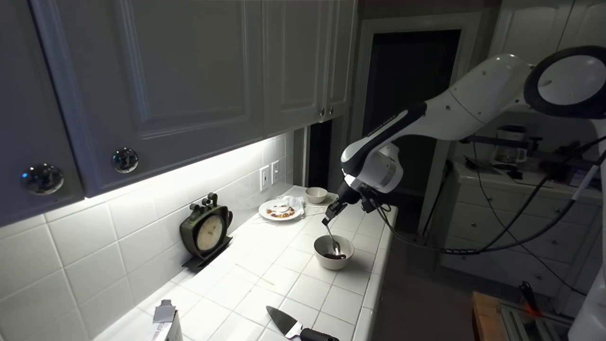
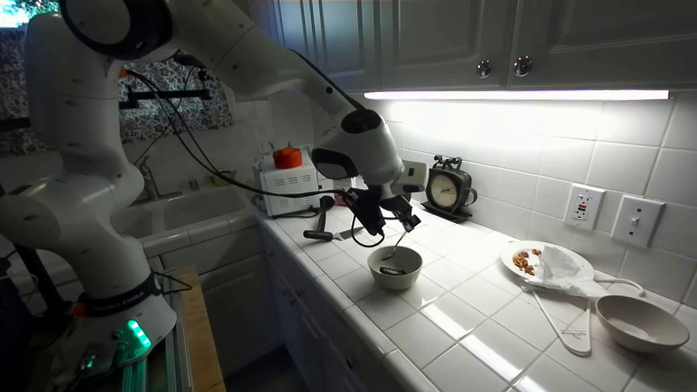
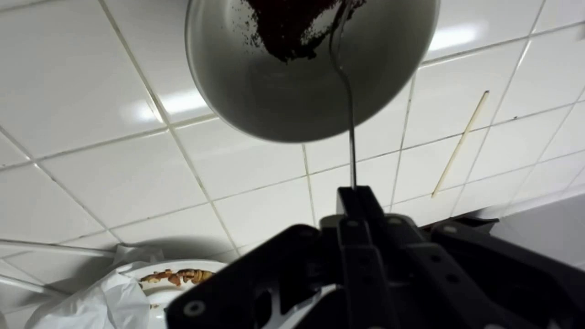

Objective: Use the spoon to stir in the bowl

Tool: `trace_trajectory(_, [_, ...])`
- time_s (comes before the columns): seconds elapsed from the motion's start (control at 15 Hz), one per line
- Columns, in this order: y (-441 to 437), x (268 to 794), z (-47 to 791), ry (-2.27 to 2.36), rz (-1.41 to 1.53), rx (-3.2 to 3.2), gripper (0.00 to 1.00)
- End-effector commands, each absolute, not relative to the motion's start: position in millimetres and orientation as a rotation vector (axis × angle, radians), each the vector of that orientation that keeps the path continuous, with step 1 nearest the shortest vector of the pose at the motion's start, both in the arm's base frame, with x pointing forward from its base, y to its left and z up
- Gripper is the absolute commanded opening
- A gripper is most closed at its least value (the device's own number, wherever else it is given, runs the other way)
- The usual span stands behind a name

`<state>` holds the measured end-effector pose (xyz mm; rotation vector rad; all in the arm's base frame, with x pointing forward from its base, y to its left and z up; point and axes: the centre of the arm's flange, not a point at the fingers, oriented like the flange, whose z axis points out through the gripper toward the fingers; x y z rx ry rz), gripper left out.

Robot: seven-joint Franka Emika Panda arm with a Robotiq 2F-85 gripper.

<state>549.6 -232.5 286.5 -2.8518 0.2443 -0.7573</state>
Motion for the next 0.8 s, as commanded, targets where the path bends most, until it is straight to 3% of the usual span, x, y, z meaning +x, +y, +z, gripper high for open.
trace_trajectory(0.0, [-225.6, 515.3, 295.4, 0.217, -0.991, -2.804, 0.01])
trace_trajectory(0.47, [-231.5, 493.7, 286.2, 0.27, -1.236, -2.812, 0.01])
trace_trajectory(0.73, [-241.8, 506.4, 298.7, 0.266, -1.201, -2.822, 0.03])
